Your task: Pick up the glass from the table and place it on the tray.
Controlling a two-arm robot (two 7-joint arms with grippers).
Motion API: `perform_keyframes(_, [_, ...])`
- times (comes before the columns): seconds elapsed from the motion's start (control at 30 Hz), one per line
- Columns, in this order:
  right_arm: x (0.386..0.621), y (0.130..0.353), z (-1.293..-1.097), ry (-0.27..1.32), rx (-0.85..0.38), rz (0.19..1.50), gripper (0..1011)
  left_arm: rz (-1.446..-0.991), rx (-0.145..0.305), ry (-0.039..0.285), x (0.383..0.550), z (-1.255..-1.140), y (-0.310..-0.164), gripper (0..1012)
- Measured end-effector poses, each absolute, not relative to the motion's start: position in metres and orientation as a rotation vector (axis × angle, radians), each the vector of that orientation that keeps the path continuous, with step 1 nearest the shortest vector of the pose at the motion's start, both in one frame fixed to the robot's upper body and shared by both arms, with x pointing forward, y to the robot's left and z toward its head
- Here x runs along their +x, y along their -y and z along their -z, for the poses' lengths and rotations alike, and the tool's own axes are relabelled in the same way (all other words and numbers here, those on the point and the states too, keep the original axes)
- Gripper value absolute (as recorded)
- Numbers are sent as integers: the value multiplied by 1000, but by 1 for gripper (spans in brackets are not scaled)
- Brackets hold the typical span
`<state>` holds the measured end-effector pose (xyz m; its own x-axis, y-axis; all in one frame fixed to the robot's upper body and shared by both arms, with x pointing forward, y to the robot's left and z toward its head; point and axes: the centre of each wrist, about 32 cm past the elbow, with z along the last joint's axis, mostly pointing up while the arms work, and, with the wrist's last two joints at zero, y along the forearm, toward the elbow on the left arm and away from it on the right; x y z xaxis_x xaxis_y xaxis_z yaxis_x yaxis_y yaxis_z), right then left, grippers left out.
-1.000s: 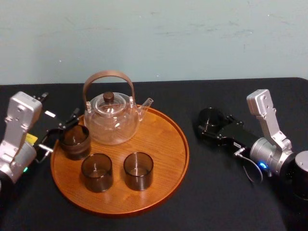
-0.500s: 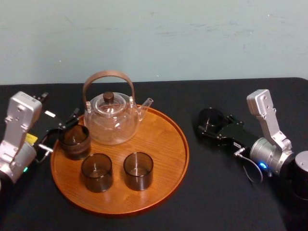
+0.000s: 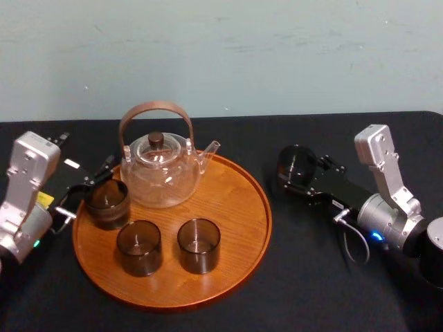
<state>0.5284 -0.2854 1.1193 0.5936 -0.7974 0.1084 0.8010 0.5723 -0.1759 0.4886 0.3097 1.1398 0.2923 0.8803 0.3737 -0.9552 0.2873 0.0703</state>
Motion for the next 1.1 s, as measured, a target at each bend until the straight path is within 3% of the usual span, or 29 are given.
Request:
perform_keyframes(0.5, [512,258,-1137,77,-168,824,900,-1248,304,285,489,-1140,-310,1001])
perform_keyframes(1.1, [511,245,-1141,85,-167,778,900,-1248,304,285,489,-1140,-310,1002])
